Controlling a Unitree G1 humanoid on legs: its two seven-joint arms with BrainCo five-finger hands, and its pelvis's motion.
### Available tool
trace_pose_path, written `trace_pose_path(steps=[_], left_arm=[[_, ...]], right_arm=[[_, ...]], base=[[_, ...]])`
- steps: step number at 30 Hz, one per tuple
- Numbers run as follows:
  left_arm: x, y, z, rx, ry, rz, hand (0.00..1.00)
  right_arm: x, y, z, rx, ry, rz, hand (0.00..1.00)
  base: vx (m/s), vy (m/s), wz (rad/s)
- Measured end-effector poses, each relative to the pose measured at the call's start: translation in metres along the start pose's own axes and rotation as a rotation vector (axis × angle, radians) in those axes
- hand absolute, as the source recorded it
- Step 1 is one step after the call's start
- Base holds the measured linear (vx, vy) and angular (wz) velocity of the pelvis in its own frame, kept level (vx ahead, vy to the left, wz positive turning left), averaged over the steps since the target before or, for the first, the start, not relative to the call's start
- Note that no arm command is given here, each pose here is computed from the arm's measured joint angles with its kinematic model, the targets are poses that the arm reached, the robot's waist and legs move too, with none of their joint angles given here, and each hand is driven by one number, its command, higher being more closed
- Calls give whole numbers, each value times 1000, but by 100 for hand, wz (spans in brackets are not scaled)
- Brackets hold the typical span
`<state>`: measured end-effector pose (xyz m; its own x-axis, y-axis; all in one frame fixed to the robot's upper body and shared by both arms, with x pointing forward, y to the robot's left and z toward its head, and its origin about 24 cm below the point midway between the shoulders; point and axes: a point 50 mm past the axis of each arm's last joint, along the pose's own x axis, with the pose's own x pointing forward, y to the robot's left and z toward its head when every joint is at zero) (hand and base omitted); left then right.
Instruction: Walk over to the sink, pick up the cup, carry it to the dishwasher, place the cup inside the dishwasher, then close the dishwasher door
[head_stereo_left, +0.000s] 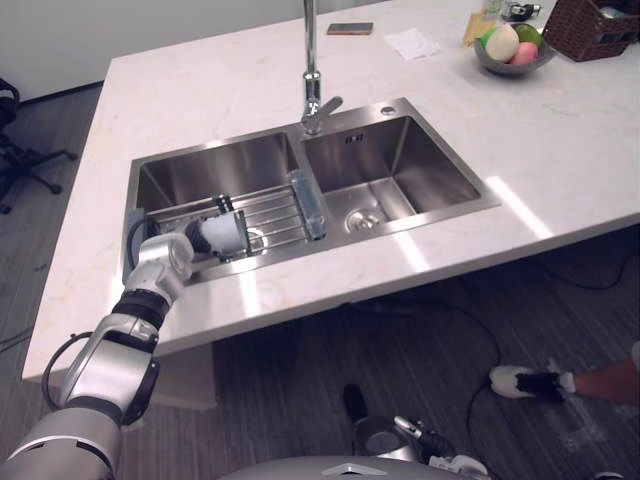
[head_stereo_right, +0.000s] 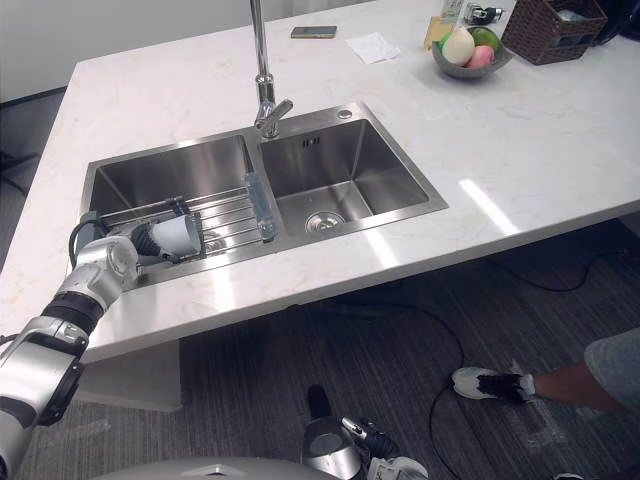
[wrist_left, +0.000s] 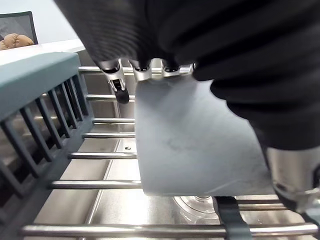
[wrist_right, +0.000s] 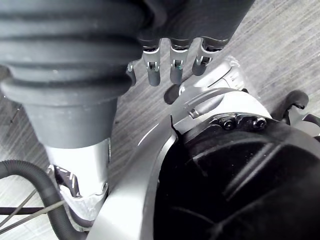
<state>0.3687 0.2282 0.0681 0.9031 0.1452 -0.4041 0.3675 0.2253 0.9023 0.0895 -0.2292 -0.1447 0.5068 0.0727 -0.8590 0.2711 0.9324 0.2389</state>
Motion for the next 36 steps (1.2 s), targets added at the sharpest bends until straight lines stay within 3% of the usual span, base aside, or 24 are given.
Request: trace_pose_path(steps=[7, 8, 30, 36], left_arm=[[0, -3, 3, 1, -28, 23, 0], [0, -4, 4, 2, -31, 24, 100], [0, -10, 12, 2, -94, 56, 100], [-2, -16, 14, -86, -156, 96, 100]], right_arm=[[-1, -2, 0, -36, 11, -8, 0], [-1, -2, 0, -37, 11, -8, 0], [-1, -3, 1, -56, 24, -9, 0], [-1, -3, 1, -56, 24, -10, 0]], base=[[0, 0, 0], [0, 0, 0], [0, 0, 0], [0, 0, 4]])
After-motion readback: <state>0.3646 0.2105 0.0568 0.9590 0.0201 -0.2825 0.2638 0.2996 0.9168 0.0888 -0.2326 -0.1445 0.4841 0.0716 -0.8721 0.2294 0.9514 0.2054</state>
